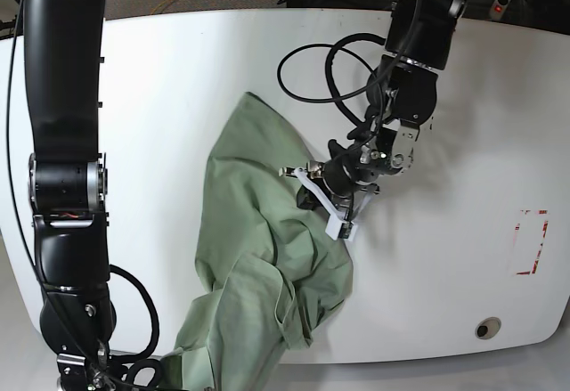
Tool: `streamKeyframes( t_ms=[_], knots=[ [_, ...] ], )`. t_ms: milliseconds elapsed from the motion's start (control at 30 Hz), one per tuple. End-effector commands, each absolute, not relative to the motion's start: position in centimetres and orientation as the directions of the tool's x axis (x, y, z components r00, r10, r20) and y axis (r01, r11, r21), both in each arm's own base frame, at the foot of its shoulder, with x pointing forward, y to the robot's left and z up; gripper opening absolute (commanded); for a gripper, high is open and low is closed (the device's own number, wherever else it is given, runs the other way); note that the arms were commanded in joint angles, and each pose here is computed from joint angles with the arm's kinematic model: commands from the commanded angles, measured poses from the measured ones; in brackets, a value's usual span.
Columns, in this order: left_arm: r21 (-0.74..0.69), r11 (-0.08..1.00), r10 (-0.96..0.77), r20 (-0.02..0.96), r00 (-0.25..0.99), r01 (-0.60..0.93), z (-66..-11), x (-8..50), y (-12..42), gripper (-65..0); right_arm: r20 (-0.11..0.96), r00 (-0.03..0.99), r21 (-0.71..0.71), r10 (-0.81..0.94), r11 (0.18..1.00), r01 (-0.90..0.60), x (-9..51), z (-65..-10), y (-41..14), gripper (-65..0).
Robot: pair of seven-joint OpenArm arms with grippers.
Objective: Fold the T-shirt properly
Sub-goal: 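Grasp the shirt edge with the left gripper and pull it away from the right gripper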
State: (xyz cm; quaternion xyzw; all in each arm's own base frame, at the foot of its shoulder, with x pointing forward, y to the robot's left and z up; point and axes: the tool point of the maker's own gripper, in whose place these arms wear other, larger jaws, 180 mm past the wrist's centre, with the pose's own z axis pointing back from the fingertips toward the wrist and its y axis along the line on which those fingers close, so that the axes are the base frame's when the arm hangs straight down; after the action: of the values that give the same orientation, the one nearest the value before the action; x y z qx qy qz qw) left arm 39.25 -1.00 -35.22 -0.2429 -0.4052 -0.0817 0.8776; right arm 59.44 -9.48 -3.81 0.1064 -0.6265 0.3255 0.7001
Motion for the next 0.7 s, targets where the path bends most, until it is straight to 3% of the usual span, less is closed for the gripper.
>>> streamKeyframes(
  t_ms=[0, 267, 667],
  knots=[
    [-0.320, 0.879, 0.057, 0.808, 0.587, 0.354, -32.4, 40.6, 1.1, -64.0, 0.955, -0.097, -0.285, 0.281, 0.772, -0.568, 59.3, 0.9, -9.5, -65.0],
    [-0.125, 0.942, -0.031, 0.891, 0.453, 0.310, -28.2, 40.0, 11.1, -64.0, 0.955, -0.067, -0.280, 0.288, 0.809, -0.516, 59.7, 0.7, -12.0, -65.0],
    [-0.007, 0.987, -0.042, 0.954, 0.297, 0.162, -19.2, 39.6, 24.8, -64.0, 0.956, -0.052, -0.278, 0.289, 0.834, -0.477, 59.9, 0.8, -13.8, -65.0]
  ],
)
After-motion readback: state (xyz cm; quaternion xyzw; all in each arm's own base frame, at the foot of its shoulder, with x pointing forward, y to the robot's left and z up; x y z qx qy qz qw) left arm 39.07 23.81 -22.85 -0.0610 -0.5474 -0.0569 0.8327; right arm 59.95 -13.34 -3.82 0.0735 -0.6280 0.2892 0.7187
